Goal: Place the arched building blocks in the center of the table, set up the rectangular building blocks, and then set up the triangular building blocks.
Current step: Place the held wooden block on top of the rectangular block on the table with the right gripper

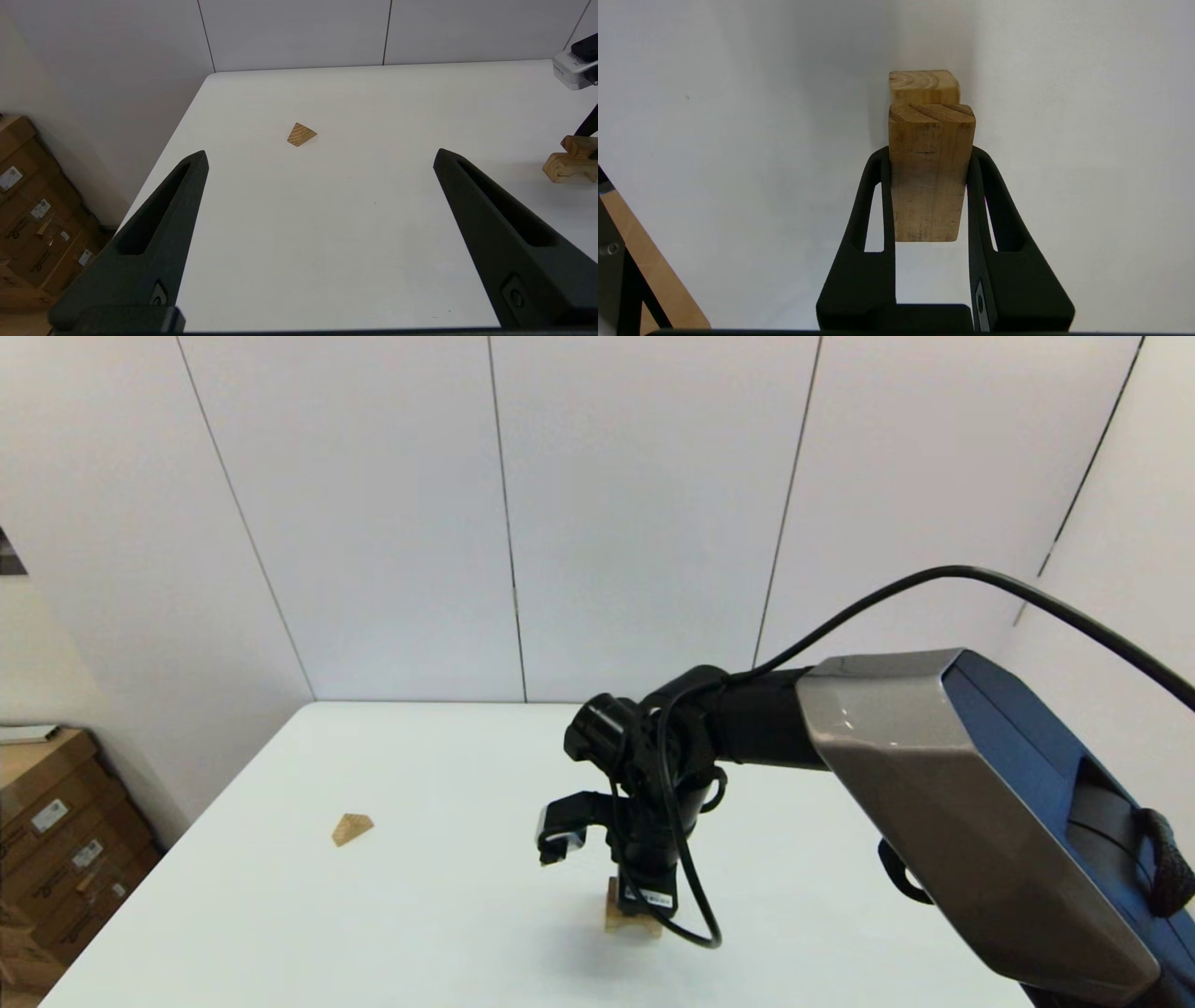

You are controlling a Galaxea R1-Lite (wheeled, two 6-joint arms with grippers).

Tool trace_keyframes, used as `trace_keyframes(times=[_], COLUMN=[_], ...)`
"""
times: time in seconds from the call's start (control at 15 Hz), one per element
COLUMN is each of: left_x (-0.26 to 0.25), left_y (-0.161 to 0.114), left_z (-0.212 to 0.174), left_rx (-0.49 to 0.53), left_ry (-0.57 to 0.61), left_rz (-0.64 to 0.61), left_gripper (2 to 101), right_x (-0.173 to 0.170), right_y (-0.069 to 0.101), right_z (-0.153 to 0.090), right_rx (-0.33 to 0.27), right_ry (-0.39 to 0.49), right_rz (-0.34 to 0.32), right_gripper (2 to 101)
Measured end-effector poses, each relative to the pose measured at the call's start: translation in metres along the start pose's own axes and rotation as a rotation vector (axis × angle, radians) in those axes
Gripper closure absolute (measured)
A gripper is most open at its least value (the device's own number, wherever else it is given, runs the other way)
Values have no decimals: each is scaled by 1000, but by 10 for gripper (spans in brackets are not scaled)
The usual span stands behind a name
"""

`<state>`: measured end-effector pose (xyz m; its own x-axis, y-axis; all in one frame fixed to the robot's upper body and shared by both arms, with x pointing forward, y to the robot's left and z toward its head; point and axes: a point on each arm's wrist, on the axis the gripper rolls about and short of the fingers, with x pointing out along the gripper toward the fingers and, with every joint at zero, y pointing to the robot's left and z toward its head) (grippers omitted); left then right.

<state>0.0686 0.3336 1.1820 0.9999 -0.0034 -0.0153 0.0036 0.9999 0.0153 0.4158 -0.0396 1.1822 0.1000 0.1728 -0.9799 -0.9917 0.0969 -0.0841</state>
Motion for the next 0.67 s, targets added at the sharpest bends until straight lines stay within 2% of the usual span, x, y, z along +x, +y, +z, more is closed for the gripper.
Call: trace_keyframes(times=[0.67], left_x=[0], left_y=[0], left_z=[0], left_rx=[0], left_ry=[0], left_rz=[0], left_gripper=[54], right_x=[2], right_y=[6], right_z=[5], right_rx=[-19], right_ry=[-2], right_rz=[7], right_gripper=[781])
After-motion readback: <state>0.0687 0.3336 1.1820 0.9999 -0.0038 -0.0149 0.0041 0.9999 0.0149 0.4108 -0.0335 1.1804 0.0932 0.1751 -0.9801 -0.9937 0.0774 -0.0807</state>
